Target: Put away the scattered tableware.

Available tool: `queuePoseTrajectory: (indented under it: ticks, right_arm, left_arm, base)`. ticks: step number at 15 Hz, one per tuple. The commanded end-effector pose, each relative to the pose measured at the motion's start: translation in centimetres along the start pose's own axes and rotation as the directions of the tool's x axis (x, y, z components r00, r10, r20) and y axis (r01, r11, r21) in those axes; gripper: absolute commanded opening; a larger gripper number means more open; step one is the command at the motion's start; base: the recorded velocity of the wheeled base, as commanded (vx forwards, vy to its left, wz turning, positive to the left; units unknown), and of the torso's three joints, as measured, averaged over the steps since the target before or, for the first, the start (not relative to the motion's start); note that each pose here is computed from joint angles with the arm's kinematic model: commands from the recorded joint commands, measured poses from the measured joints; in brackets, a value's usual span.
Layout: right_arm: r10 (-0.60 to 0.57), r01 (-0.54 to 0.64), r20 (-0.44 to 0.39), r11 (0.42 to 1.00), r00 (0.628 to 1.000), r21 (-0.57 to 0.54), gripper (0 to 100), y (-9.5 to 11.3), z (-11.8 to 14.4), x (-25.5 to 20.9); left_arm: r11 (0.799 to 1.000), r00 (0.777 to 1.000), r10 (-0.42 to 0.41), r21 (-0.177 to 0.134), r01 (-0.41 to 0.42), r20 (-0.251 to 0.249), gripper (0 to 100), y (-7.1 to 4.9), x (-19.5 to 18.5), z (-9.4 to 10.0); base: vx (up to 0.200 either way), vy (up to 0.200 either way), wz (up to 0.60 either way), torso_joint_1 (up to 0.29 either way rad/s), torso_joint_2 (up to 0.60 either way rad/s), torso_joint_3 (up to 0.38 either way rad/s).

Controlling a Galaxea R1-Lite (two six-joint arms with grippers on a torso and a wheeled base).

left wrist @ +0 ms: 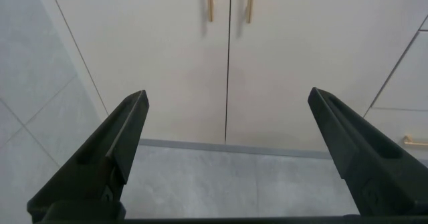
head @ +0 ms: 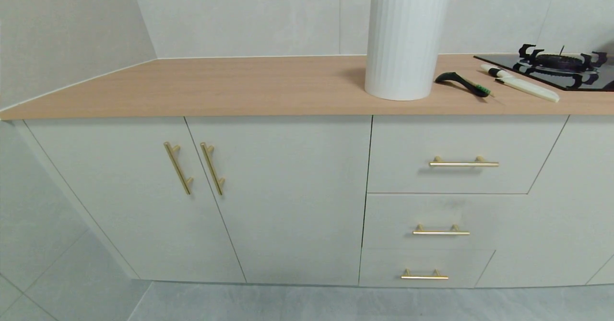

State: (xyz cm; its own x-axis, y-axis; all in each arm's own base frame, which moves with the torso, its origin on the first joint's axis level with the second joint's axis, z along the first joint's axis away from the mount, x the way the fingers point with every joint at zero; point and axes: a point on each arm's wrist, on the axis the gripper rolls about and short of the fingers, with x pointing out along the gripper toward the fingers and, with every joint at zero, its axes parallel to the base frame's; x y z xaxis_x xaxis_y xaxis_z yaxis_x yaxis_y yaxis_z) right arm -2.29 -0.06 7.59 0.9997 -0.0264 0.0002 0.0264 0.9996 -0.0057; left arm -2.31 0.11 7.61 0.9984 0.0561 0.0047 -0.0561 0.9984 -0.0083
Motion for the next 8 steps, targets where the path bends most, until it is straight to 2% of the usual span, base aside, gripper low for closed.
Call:
queuePoseTrajectory:
  ticks: [1,2,3,4,6,8]
  right_arm:
    - [0.002,-0.002,-0.009,1.0,1.0,-0.004,100,0.0,0.2,0.1]
    - [0.022,-0.022,0.009,1.0,1.0,0.003,100,0.0,2.2,0.0]
    - [0.054,-0.055,0.031,0.997,0.998,0.052,100,0.0,5.9,0.2]
    - [0.091,-0.09,-0.001,0.991,0.996,0.098,100,0.0,8.3,1.1]
    - [0.133,-0.118,-0.181,0.989,0.975,0.091,100,0.5,10.6,5.3]
    - [0.152,-0.135,-0.366,0.988,0.918,0.071,100,1.1,11.0,10.3]
  left_arm:
    - [1.0,1.0,0.001,-0.001,-0.001,-0.002,100,0.0,0.0,0.0]
    - [1.0,1.0,0.001,-0.001,-0.001,0.0,100,0.0,0.0,0.0]
    - [1.0,1.0,0.001,-0.001,-0.001,-0.002,100,0.0,0.0,0.0]
    - [1.0,1.0,0.001,-0.001,-0.001,0.0,100,0.0,0.0,0.0]
    - [1.0,1.0,0.001,-0.001,-0.001,-0.002,100,0.0,0.0,0.0]
    - [1.0,1.0,0.001,-0.001,-0.001,-0.002,100,0.0,0.0,0.0]
  base:
    - [0.0,0.0,0.0,0.0,0.0,0.0]
    - [0.0,0.0,0.0,0.0,0.0,0.0]
    - [0.0,0.0,0.0,0.0,0.0,0.0]
    - [0.0,0.0,0.0,0.0,0.0,0.0]
    - [0.0,0.0,0.0,0.0,0.0,0.0]
    - [0.0,0.0,0.0,0.0,0.0,0.0]
